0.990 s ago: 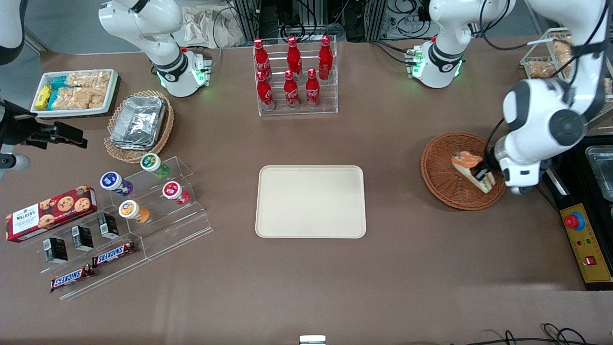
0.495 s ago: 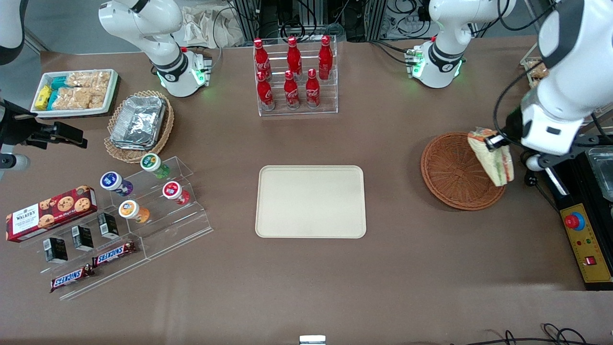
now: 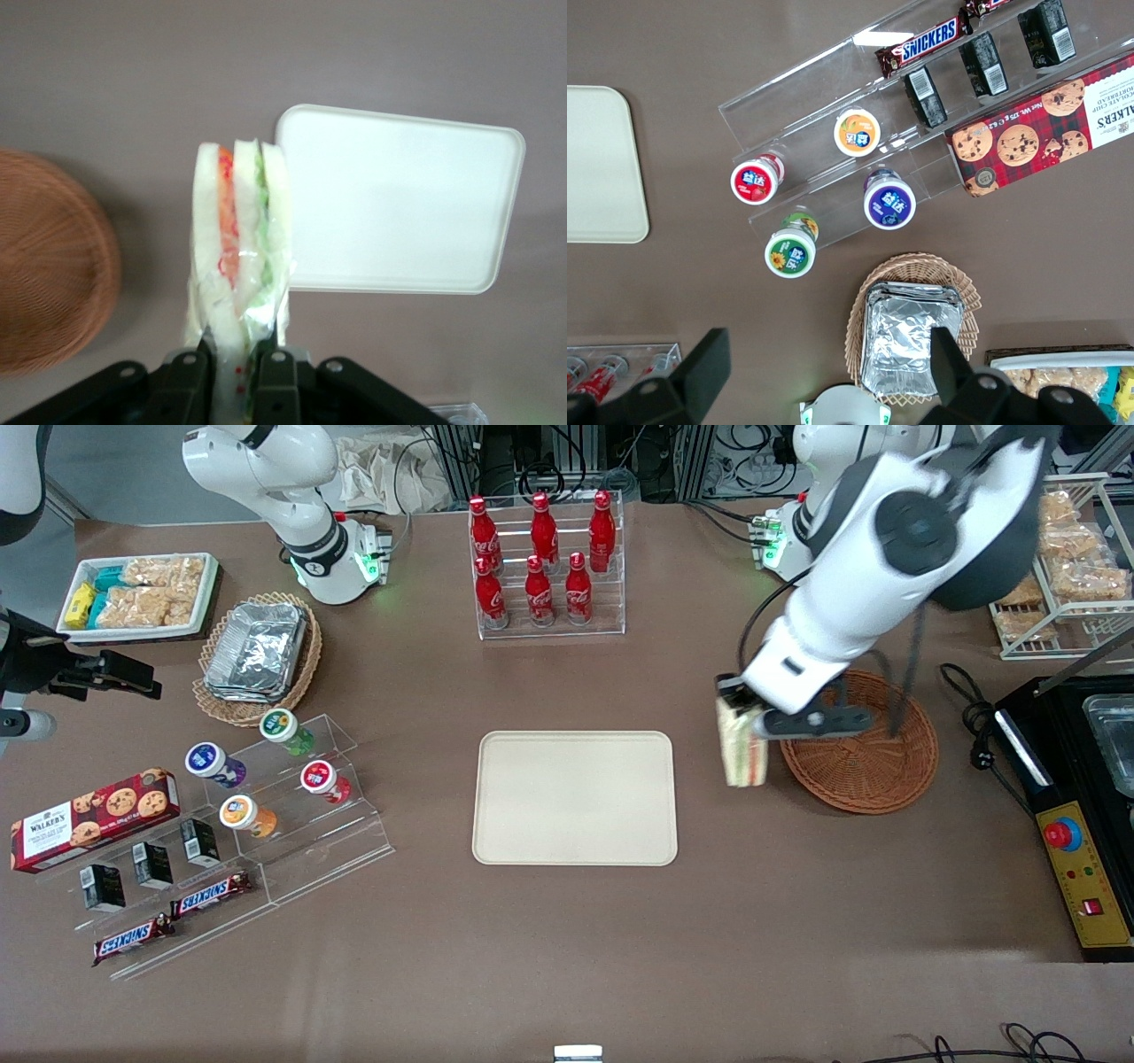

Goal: Place sandwich from basket to tray
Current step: 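Lift the sandwich with the left gripper and carry it toward the tray, then lower the sandwich onto the cream tray with the left gripper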

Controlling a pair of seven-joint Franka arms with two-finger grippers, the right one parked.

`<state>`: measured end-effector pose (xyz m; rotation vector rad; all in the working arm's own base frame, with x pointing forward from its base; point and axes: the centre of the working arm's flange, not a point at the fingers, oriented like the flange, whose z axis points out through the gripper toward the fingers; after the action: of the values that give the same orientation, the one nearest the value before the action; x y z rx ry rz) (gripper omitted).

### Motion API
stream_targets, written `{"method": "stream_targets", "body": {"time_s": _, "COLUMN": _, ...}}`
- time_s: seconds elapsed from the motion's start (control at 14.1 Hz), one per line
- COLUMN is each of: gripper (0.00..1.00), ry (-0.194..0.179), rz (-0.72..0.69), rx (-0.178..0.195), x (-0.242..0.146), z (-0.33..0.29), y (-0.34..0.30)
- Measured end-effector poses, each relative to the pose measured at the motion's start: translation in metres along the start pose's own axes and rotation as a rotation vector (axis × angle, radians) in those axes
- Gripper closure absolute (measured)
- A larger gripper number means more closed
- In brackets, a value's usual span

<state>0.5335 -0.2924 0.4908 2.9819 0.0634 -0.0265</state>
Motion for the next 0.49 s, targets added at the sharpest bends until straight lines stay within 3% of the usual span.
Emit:
{"method": "stream_targets", "body": {"time_s": 0.21, "gripper": 0.81, "ry": -0.013, "rz": 0.044, "rx": -0.039, "x": 0.0, "z": 0.089, "y": 0.03}}
{"method": "stream_targets", "body": {"time_s": 0.35, "gripper": 0.81, "ry": -0.023, "rz": 0.048, "rx": -0.035, "x": 0.002, "z": 0.143, "y": 0.04}}
{"method": "stream_targets", "body": {"time_s": 0.49, "gripper": 0.81, "ry": -0.01, "rz": 0.053, "rx": -0.007, "x": 0.003, "z": 0.186, "y": 0.047}}
